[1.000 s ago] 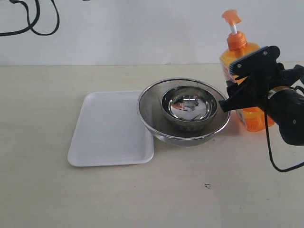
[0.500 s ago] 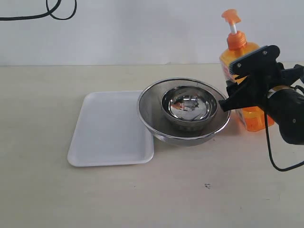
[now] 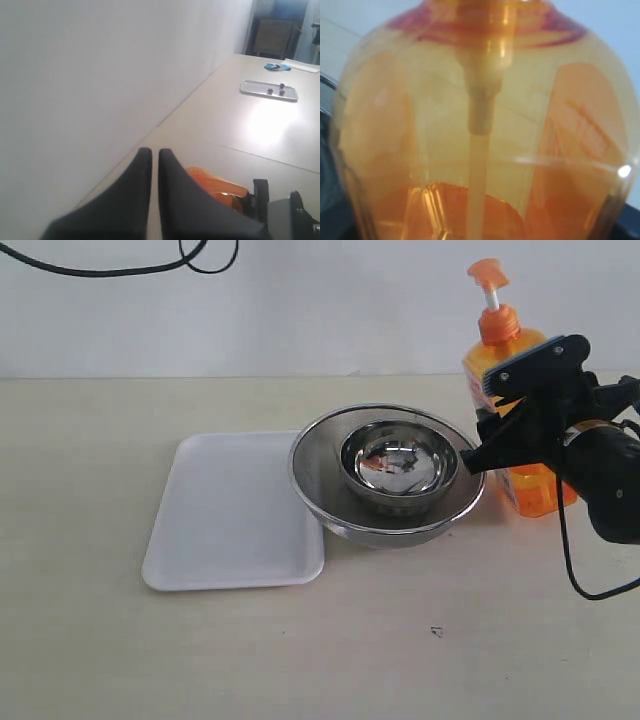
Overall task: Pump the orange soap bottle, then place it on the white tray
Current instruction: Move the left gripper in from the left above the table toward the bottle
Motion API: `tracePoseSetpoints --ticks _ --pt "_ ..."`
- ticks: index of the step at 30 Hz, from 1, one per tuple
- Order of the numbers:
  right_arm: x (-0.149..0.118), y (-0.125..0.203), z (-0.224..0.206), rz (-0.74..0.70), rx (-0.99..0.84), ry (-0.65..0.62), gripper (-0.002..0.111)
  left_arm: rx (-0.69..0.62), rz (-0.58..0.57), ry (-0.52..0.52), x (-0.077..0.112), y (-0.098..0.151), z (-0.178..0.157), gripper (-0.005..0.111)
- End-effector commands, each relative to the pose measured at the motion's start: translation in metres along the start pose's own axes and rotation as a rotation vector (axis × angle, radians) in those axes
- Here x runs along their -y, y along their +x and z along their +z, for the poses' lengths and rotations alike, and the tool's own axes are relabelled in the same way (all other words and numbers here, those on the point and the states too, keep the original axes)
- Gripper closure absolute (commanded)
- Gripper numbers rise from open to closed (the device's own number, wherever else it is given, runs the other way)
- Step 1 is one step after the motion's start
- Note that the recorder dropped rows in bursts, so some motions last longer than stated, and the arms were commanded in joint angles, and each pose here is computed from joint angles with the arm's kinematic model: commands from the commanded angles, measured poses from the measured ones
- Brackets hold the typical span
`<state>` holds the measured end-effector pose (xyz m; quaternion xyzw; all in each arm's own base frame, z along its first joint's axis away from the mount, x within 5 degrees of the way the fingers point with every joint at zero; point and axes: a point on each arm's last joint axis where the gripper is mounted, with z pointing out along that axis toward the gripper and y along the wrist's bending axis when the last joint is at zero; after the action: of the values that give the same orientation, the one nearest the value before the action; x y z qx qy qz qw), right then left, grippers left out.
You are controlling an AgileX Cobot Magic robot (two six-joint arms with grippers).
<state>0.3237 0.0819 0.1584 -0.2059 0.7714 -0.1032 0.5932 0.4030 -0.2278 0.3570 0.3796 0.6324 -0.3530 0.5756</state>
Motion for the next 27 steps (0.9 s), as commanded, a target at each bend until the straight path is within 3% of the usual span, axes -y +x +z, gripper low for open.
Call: tracePoseSetpoints --ticks 1,5,11,21,27 --pt "0.005 -0.010 -0.001 0.002 0.057 0.023 0.109 -0.039 0.063 0.048 0.016 -0.003 0.014 0.102" --pt "0.004 -0.008 0.000 0.001 0.042 0.014 0.109 -0.051 0.067 0.063 0.023 -0.006 0.019 0.102" --pt "0.003 -0.007 0.000 0.001 0.033 0.008 0.109 -0.038 -0.047 -0.008 0.017 -0.017 0.018 0.102" --pt "0.003 -0.007 0.000 -0.010 0.027 0.003 0.109 -0.036 -0.037 0.046 0.036 -0.020 0.027 0.102" --pt "0.003 -0.007 0.000 -0.010 0.031 0.005 0.109 -0.065 -0.040 0.078 0.044 -0.004 0.042 0.102"
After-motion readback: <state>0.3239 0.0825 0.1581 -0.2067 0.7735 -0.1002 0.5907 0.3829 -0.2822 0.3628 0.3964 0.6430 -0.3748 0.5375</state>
